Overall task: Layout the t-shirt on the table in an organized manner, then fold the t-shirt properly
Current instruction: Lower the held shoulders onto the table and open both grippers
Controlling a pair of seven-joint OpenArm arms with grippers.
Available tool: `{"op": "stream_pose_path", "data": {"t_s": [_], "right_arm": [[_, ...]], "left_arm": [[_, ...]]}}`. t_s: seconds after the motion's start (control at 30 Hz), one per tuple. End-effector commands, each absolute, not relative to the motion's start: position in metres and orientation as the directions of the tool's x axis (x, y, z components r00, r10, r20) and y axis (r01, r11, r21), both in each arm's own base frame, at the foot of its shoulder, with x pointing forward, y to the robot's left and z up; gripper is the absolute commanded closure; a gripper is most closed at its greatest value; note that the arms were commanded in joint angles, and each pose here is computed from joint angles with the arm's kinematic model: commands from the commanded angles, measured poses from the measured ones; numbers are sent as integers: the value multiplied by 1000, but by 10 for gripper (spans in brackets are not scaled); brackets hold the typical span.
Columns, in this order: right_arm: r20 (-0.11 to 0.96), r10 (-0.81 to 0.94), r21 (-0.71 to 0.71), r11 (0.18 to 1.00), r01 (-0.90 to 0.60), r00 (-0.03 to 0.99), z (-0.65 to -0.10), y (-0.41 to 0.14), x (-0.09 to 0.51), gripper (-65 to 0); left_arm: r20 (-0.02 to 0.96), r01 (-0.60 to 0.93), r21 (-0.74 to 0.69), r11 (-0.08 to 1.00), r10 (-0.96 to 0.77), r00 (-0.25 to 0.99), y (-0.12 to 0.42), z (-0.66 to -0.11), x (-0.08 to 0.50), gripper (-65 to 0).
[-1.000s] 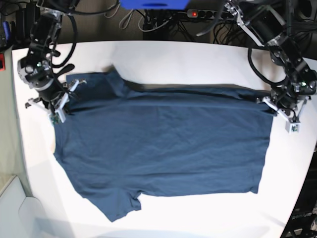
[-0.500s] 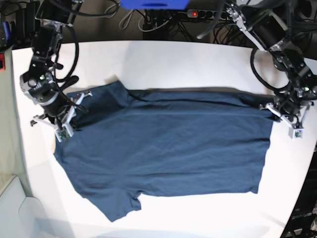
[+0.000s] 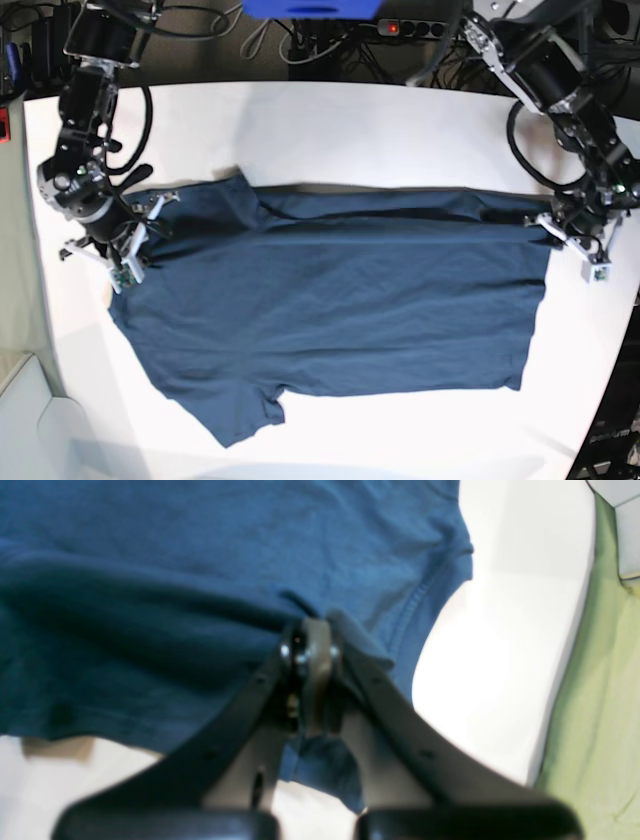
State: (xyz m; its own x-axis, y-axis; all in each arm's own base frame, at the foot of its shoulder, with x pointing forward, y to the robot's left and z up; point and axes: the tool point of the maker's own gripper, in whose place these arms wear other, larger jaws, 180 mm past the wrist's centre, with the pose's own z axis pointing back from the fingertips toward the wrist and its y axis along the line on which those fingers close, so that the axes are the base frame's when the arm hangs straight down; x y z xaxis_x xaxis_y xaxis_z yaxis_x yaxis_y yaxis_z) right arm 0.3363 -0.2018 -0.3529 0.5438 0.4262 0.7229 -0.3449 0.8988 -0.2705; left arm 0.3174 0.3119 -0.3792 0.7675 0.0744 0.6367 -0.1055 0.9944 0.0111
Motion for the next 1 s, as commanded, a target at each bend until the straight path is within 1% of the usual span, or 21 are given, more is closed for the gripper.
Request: {"op": "stream_pose_path", "data": {"t_s": [0.0, 0.17, 0.53, 0.97], "right_arm": [[750, 427, -288, 898, -331, 506, -338, -204, 345, 0], [755, 436, -291, 892, -346, 490, -335, -197, 349, 0], [766, 430, -286, 894, -346, 478, -330, -195, 364, 0], [754, 400, -237, 905, -353, 521, -350, -196, 371, 0]], "left_arm": [[683, -109, 26, 994, 62, 728, 319, -362, 329, -36], [711, -107, 24, 994, 58, 701, 318, -358, 334, -36], [682, -111, -10, 994, 88, 726, 323, -373, 337, -36], [697, -112, -10, 994, 87, 712, 325, -365, 345, -36]]}}
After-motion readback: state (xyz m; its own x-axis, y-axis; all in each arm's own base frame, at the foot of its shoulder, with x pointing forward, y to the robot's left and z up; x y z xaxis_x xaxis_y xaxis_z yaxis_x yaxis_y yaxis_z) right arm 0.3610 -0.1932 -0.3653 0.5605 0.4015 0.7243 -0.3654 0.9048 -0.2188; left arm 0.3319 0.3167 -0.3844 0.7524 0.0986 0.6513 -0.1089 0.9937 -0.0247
